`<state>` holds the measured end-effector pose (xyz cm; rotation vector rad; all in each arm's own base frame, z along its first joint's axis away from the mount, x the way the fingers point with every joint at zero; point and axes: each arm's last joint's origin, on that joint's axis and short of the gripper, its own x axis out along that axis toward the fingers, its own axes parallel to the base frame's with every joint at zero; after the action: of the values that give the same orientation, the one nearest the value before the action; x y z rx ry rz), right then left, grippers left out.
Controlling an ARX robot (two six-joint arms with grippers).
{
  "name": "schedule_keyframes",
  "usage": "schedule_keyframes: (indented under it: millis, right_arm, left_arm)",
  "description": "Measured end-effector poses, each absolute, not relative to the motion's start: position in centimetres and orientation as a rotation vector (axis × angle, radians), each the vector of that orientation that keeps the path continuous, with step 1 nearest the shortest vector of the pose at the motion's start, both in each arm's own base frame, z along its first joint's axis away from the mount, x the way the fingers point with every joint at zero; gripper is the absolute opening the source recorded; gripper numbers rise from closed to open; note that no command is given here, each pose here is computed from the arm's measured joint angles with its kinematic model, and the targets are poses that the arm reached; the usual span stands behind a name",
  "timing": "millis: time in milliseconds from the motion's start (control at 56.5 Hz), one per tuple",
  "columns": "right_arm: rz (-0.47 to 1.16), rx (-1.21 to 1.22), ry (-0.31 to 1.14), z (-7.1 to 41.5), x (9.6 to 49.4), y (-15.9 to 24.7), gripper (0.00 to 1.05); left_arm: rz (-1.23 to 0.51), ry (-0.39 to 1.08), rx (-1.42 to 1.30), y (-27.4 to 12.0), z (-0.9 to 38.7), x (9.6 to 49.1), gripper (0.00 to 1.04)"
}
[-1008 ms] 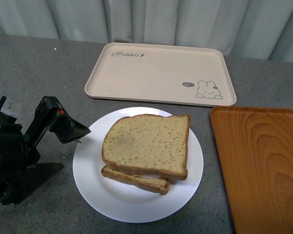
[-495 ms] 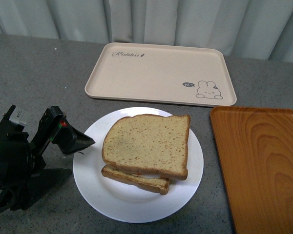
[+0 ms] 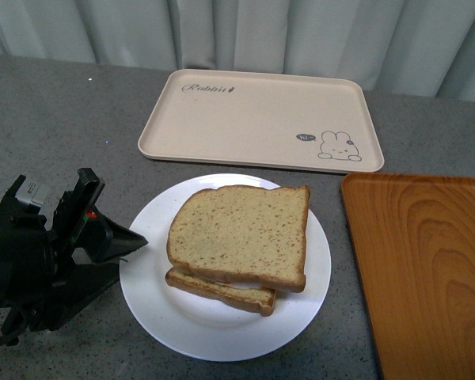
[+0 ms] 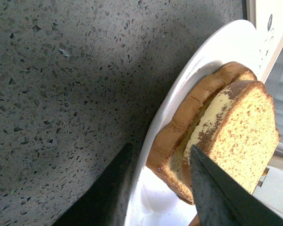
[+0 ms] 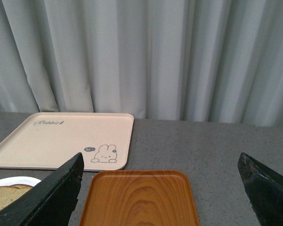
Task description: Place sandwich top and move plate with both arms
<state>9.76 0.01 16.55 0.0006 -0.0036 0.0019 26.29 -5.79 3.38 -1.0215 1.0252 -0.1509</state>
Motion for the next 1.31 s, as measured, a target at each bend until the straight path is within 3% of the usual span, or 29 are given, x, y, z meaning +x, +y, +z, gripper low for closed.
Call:
schedule_keyframes:
  millis: [124, 212, 283, 619, 778, 849, 1309]
  right_arm:
    - [0.002, 0.001, -0.004, 16.6, 9.8, 0.0, 0.96]
    - [0.002, 0.001, -0.004, 16.5, 9.8, 0.0, 0.96]
    - [0.002, 0.001, -0.004, 16.6, 9.8, 0.0, 0.96]
    - [0.002, 0.001, -0.004, 16.5, 9.8, 0.0, 0.96]
    - [0.002, 0.001, -0.004, 16.5, 9.8, 0.0, 0.96]
    - [0.002, 0.001, -0.004, 16.5, 9.8, 0.0, 0.96]
    - [0.002, 0.001, -0.004, 16.6, 9.8, 0.0, 0.96]
  left_arm:
    - [-0.156, 1.038, -1.025, -5.8, 3.1, 26.2, 0.19]
    - [-0.16, 1.044, -1.025, -5.8, 3.1, 26.1, 0.28]
    - [-0.162, 1.05, -1.028, -5.8, 2.9, 26.1, 0.2]
    - [-0.222, 1.073, -1.032, -6.2, 2.6, 25.8, 0.27]
    - [-0.23, 1.106, -1.003, -6.6, 1.8, 25.4, 0.17]
    - [-0.256, 1.116, -0.987, -6.8, 1.7, 25.4, 0.04]
    - [-0.318, 1.077, -0.995, -6.5, 2.1, 25.5, 0.04]
